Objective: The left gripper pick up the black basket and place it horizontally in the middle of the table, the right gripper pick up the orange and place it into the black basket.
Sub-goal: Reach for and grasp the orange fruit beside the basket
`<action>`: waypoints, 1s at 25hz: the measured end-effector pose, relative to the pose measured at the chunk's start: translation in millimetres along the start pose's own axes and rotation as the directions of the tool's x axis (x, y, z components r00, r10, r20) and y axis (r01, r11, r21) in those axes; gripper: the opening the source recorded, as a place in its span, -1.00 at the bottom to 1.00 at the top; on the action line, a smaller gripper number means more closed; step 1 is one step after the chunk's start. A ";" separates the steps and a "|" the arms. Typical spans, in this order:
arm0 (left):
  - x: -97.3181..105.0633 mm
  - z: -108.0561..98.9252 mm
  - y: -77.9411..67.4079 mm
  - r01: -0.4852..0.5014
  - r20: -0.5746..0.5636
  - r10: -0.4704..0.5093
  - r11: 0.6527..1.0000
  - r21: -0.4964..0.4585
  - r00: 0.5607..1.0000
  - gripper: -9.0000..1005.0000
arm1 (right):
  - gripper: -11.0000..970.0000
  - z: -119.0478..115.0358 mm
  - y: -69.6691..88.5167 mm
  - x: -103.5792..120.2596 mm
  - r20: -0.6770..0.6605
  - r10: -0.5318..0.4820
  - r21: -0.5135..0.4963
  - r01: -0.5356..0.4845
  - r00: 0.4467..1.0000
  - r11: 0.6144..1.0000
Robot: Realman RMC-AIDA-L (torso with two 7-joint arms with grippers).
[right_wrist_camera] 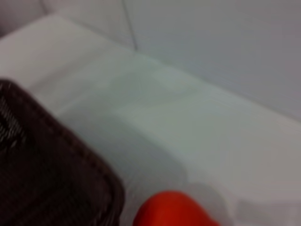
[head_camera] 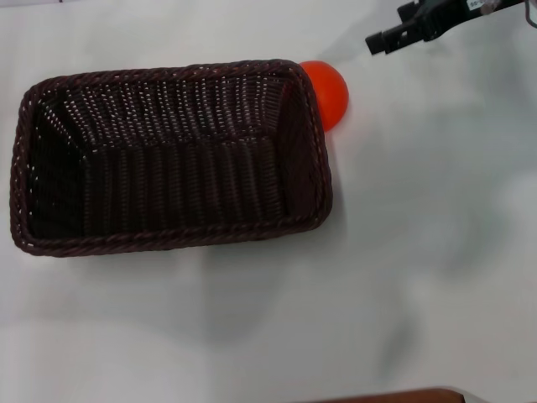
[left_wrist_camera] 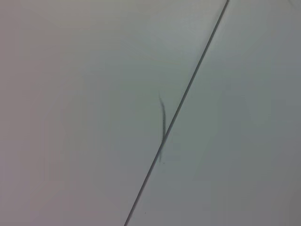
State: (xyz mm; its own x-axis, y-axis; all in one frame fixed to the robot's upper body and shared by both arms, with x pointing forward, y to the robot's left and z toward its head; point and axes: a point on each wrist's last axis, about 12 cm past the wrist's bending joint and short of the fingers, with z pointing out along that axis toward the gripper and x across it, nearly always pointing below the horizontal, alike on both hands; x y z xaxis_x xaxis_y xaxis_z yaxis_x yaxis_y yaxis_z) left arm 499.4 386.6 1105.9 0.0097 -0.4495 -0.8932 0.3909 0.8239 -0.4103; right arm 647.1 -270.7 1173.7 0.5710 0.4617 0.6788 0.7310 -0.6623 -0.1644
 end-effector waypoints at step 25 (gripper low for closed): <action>11.7 2.2 2.2 0.054 -0.007 -0.054 0.998 -0.027 0.998 0.75 | 0.50 88.1 -44.9 13.8 0.151 -0.215 0.005 0.217 0.965 0.976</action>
State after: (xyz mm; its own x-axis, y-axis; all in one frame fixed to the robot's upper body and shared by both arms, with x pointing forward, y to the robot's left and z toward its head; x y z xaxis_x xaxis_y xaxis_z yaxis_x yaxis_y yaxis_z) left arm 502.5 382.4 1095.0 -0.0177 -0.4914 -0.8708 0.3654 0.8075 -0.4631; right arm 655.0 -182.6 1127.4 0.4499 0.6771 0.5823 0.8392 -0.5435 -0.0164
